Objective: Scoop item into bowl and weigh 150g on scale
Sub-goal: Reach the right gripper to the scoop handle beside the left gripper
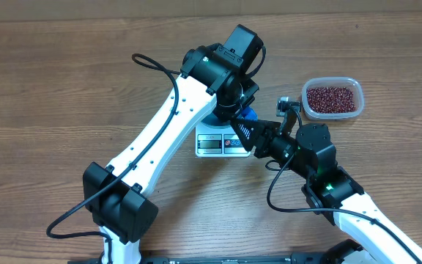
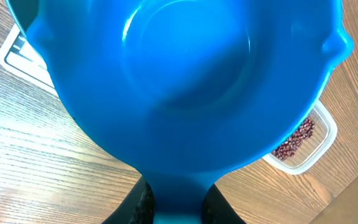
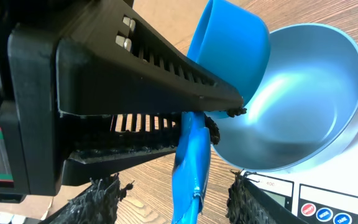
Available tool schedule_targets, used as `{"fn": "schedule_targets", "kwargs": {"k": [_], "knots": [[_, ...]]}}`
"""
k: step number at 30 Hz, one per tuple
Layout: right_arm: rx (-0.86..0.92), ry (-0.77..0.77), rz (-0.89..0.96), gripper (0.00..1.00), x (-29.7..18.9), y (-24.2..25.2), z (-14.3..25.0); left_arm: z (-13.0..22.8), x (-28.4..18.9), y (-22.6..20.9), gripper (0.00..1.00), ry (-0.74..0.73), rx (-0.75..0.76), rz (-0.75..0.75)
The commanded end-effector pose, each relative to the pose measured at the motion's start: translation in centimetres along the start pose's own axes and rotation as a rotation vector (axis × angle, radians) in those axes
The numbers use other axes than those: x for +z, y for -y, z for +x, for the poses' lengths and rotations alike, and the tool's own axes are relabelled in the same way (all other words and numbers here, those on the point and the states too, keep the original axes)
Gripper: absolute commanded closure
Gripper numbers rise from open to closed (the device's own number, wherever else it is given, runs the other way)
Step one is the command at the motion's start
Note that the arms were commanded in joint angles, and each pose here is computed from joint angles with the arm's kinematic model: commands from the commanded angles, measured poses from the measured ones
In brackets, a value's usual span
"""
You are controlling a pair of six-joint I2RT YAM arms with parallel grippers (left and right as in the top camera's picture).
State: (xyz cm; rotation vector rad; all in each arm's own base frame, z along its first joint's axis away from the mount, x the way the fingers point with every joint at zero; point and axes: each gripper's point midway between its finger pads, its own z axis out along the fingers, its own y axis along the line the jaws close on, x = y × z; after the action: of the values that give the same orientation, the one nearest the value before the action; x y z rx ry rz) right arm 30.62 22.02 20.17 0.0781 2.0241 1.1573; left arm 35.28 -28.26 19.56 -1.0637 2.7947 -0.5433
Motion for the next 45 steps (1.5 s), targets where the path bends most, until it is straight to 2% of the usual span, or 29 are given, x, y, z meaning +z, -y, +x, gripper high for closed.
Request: {"fn": "schedule_targets", "kwargs": {"k": [1,6,13,29,40,45], "knots": [[-0.015,0.067,-0.011,0.42,-0.1,-1.1,-1.9,0.1,-0.9,0.2,0.95,0.03,0.0,0.008],[-0.02,0.089,-0.033,0.42,-0.2,-1.7,-2.5,-0.3,-0.9,0.3,0.96,0.044,-0.012,0.011],[0.067,0.116,-0.015,0.41,-0.7,-0.5,-3.8,-1.1,-1.0,0.1,0.96,0.054,-0.034,0.01],[0.135,0.107,-0.018,0.41,-0.2,0.0,-3.7,-0.7,-0.9,0.5,0.96,0.03,-0.04,0.025],[0.175,0.101,-0.039,0.54,0.9,0.2,-3.6,-0.7,-0.9,0.5,0.96,0.031,-0.039,0.025],[0.175,0.099,-0.043,0.66,0.9,0.2,-3.6,-0.7,-0.9,0.5,0.96,0.03,-0.039,0.025]]}}
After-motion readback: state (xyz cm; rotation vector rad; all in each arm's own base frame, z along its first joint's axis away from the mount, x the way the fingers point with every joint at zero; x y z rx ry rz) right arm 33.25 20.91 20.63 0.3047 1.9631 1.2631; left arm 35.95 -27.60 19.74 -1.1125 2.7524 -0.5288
